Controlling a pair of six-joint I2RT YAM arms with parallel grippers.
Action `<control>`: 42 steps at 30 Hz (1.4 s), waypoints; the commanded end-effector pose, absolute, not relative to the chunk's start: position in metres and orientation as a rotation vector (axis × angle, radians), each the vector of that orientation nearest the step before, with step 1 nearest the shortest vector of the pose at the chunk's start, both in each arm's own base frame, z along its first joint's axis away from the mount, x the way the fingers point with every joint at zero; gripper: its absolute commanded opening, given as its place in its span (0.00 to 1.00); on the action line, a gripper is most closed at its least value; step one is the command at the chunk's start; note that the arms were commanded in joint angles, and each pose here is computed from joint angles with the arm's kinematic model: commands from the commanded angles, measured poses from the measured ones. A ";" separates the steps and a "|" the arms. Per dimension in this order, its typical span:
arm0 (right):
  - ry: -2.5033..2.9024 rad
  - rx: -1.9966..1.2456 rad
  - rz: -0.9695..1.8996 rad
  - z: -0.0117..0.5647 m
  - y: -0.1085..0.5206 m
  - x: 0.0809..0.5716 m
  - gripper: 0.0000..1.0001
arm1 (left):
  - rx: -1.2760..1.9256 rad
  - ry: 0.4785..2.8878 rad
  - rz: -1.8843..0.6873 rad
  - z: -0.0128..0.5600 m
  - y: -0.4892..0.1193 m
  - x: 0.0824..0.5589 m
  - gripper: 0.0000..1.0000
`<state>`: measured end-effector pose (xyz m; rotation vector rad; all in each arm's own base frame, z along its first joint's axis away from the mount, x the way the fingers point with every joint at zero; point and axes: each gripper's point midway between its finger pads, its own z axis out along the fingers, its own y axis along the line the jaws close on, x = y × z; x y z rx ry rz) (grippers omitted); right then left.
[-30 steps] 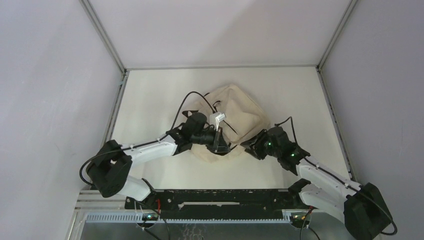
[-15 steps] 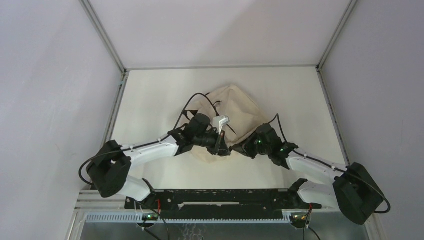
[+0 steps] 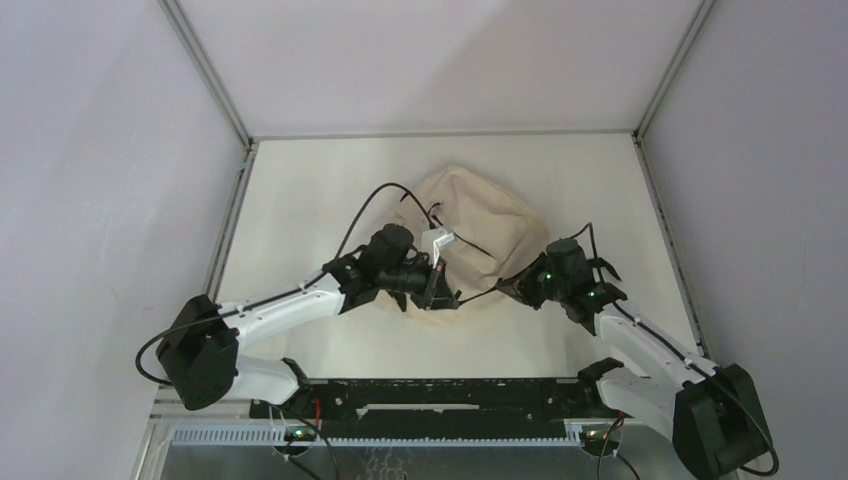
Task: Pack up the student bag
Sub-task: Zip the student bag at the center of the board.
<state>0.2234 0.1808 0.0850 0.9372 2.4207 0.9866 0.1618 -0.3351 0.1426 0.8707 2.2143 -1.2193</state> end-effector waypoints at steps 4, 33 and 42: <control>2.345 0.910 0.700 0.073 0.113 0.256 0.00 | 0.953 2.111 -1.280 0.179 -0.333 0.145 0.00; 2.424 0.830 1.282 0.137 0.238 0.201 0.64 | 0.965 2.061 -1.321 0.204 -0.371 0.163 0.00; 2.381 0.879 1.065 0.119 0.196 0.221 0.00 | 1.002 2.052 -1.260 0.206 -0.359 0.160 0.00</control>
